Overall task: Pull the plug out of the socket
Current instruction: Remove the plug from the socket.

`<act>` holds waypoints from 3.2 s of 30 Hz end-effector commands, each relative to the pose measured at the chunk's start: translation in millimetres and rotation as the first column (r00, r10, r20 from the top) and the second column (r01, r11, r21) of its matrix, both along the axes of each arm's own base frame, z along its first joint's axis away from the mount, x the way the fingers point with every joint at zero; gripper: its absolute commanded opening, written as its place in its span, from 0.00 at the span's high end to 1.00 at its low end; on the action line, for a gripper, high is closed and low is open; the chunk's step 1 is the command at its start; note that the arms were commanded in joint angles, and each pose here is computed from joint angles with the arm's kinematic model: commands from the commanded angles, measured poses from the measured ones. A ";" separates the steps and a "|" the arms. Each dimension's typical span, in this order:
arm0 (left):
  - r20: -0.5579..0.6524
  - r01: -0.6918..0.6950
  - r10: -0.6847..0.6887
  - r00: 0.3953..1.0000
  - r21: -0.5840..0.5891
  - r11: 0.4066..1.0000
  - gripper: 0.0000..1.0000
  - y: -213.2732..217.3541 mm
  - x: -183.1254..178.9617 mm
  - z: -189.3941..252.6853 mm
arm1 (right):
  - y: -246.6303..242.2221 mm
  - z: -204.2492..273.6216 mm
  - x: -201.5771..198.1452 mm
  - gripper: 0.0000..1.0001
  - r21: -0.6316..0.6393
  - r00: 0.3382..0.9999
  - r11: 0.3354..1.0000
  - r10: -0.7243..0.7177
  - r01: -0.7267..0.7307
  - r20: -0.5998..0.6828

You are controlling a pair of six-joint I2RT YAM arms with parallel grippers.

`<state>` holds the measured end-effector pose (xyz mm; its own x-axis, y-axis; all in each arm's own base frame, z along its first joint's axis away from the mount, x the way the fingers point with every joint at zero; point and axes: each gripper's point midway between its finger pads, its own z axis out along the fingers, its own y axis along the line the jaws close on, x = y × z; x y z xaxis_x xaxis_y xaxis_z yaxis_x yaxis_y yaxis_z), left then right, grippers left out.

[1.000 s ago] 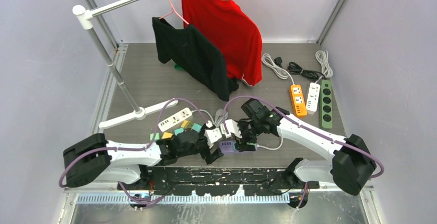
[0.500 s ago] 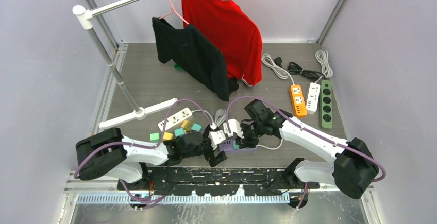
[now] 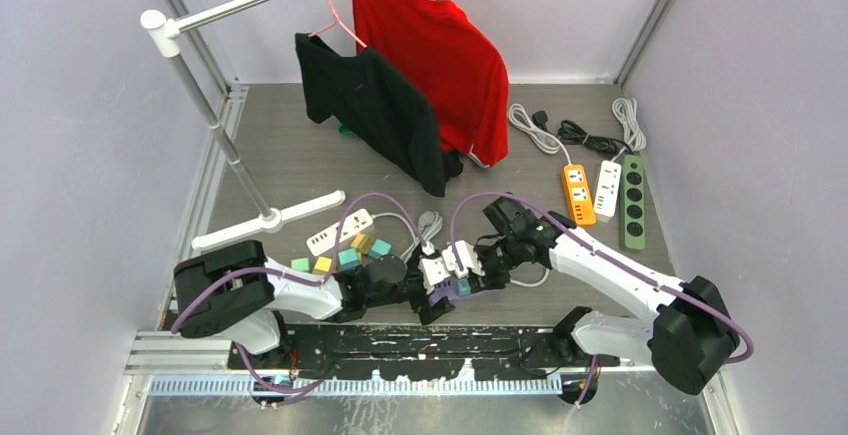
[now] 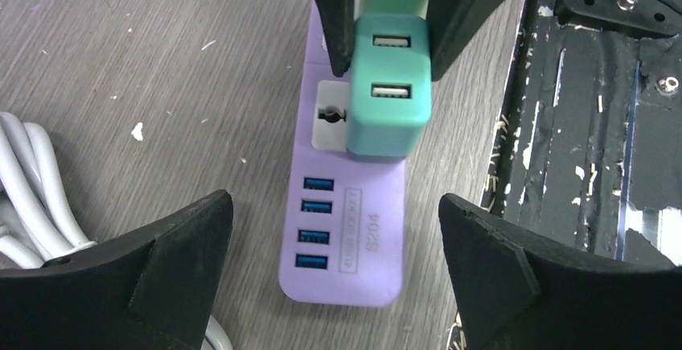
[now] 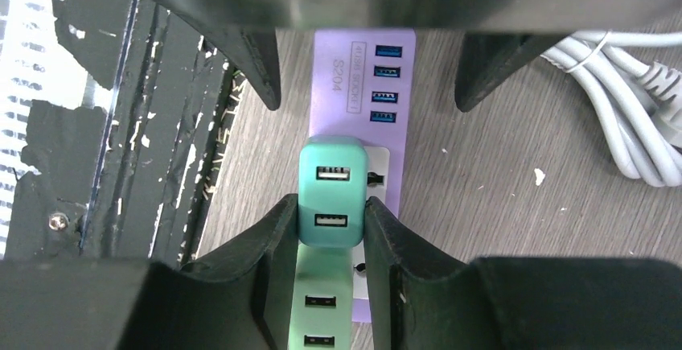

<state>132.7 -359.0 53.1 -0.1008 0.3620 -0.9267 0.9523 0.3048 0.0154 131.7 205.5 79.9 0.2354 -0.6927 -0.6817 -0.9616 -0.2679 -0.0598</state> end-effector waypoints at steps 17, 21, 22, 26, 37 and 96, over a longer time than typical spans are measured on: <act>-0.029 -0.019 0.017 0.999 -0.065 0.998 0.21 -20.5 4.8 1.6 | 11.2 11.0 7.3 0.95 0.139 0.999 0.990 0.002 -0.008 0.043; -0.053 -0.003 0.002 0.999 -0.019 1.000 0.39 -20.8 1.3 -8.1 | 16.0 14.4 10.0 0.99 0.165 0.999 0.986 -0.008 0.002 0.033; -0.056 -0.003 0.002 0.998 -0.016 1.000 0.46 -20.6 1.0 -8.9 | 16.9 15.4 9.5 0.99 0.168 1.000 0.986 -0.008 0.003 0.029; -0.064 -0.016 0.015 0.998 -0.011 1.000 0.87 -17.5 1.6 -11.2 | 17.1 16.0 7.0 0.99 0.171 1.000 0.985 -0.010 0.008 0.011; -0.129 0.015 -0.011 0.992 0.033 0.999 1.00 -14.0 -9.6 -31.0 | 38.8 51.8 32.9 0.99 0.314 0.979 0.929 -0.167 0.196 -0.119; -0.256 -0.012 0.040 0.966 0.110 0.994 1.00 -8.1 -18.9 -50.1 | 12.8 92.7 30.5 0.99 0.425 0.978 0.881 -0.180 0.209 -0.109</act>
<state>119.8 -380.2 26.7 -0.2694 0.3854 -0.8826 0.9397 0.3058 -0.1533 130.9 205.1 126.7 0.0527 -0.4750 -0.8784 -0.9932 -0.1160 0.0032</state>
